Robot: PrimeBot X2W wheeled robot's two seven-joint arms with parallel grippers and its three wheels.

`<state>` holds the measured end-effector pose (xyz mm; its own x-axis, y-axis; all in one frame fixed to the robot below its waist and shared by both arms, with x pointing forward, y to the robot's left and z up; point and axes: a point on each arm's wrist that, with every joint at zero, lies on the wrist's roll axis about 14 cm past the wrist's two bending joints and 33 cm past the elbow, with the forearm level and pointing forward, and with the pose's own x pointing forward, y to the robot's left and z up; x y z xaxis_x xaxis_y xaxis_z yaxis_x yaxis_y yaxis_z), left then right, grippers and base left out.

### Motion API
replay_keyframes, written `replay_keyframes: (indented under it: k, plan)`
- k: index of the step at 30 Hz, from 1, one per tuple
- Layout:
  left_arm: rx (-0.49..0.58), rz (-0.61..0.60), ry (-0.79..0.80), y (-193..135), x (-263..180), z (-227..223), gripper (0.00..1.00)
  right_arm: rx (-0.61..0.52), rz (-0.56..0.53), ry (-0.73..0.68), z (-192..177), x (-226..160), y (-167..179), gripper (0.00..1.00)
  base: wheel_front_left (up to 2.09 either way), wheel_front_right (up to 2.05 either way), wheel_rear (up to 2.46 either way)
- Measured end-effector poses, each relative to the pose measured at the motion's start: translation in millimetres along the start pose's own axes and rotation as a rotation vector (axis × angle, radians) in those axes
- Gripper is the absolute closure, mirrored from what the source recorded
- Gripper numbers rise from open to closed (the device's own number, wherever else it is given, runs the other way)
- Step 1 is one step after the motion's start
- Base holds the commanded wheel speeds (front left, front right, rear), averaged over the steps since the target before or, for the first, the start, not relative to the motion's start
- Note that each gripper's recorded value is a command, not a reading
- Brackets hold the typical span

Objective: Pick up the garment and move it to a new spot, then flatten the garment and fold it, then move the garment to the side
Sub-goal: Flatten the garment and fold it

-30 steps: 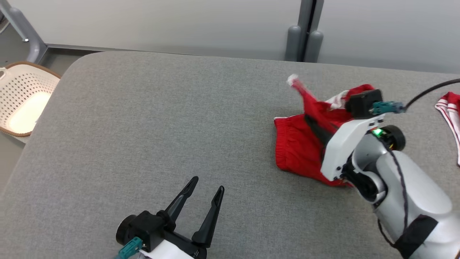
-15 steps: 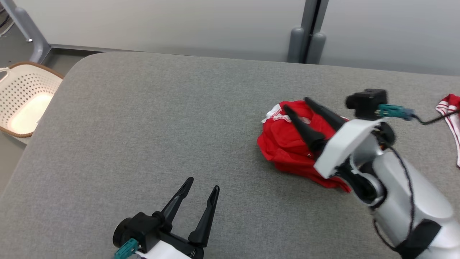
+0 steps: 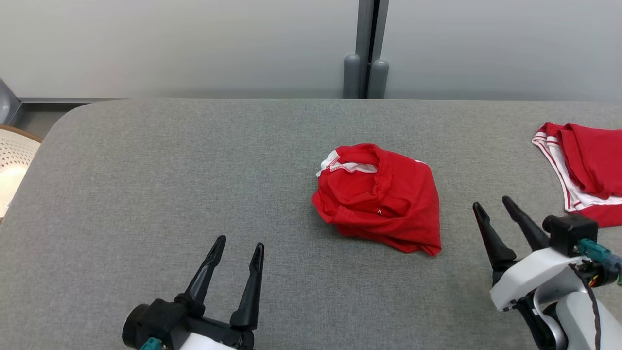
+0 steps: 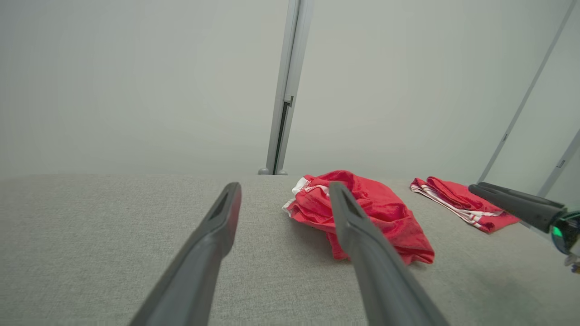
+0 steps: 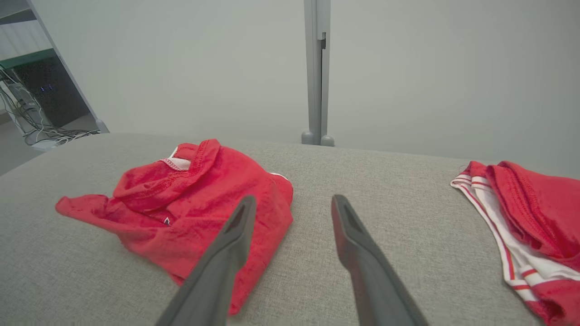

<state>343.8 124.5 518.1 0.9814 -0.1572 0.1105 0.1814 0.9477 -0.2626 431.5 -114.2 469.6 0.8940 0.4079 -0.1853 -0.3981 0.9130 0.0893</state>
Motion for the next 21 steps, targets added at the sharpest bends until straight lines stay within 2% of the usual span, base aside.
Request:
replay_keyframes:
  k: [1,3,10,14,21]
  plan:
    - [0.002,0.004,0.001,0.1,-1.9,-0.7,0.0,0.004,0.002,0.003,-4.0,-1.0,3.4,0.65,0.0,0.0,0.0]
    - [0.014,0.005,0.006,0.8,-5.5,-2.4,0.0,0.013,0.014,0.0,-6.8,0.4,11.4,1.0,0.0,0.0,0.0]
    - [0.021,0.019,0.018,4.5,-13.6,-7.1,0.0,-0.049,0.117,-0.018,9.5,34.3,45.5,1.0,0.0,0.0,0.0]
    - [0.013,0.036,0.034,8.5,-18.3,-12.3,0.0,-0.099,0.176,0.117,-5.1,66.0,58.7,1.0,0.0,0.0,0.0]
    - [0.006,0.078,0.068,20.6,-21.7,-21.7,0.0,-0.154,0.181,0.289,-34.2,96.9,47.4,1.0,0.0,0.0,0.0]
